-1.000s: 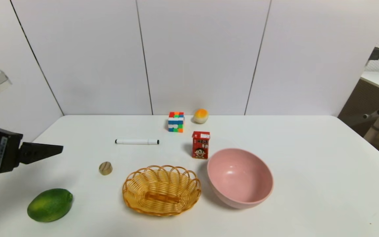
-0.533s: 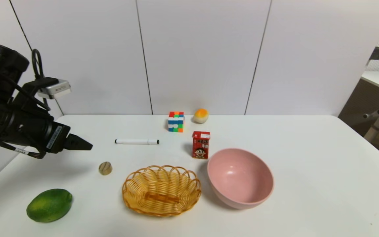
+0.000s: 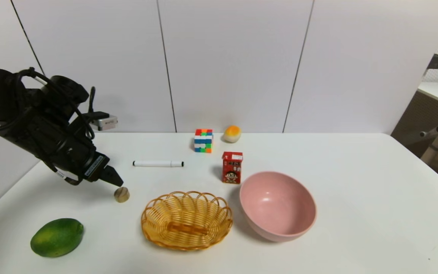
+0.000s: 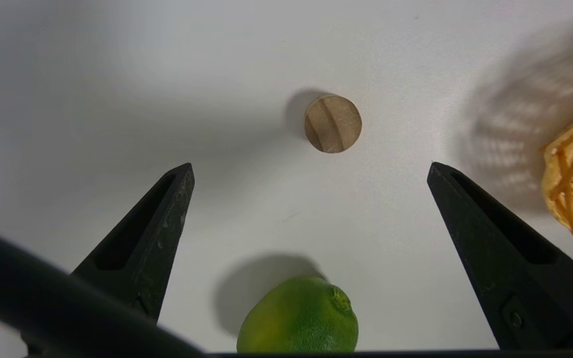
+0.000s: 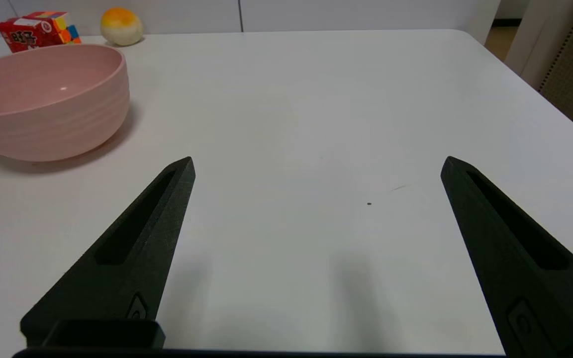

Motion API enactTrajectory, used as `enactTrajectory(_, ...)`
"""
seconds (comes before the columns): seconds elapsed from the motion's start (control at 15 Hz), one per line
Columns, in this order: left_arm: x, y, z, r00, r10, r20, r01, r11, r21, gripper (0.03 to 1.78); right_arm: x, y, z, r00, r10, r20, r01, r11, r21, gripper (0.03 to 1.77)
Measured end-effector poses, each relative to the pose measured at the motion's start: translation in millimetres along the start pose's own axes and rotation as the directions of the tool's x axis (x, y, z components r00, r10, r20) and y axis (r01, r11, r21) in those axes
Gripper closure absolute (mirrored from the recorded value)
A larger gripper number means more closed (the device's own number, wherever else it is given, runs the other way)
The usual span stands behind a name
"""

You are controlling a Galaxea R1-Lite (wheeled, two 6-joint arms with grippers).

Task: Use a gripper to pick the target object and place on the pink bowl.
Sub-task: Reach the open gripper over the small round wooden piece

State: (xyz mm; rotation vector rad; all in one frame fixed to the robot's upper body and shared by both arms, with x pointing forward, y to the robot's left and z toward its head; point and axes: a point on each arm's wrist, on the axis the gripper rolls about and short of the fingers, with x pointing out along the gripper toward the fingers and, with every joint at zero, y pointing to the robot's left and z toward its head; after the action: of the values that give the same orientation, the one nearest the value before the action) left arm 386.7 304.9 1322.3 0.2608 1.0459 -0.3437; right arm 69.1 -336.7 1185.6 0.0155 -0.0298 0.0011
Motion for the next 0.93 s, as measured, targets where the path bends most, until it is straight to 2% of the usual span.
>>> enactTrajectory(0.2,23,2,3,0.998,-0.021,-0.059,0.021,1.0,0.001,0.12,0,0,0,1.0,0.0,0.0,0.0,1.0,0.0,0.09)
enactTrajectory(0.93,60,0,10,0.988,-0.055,-0.148,0.056,0.998,0.005,0.12,0,0,0,1.0,0.0,0.0,0.0,1.0,0.0,0.09)
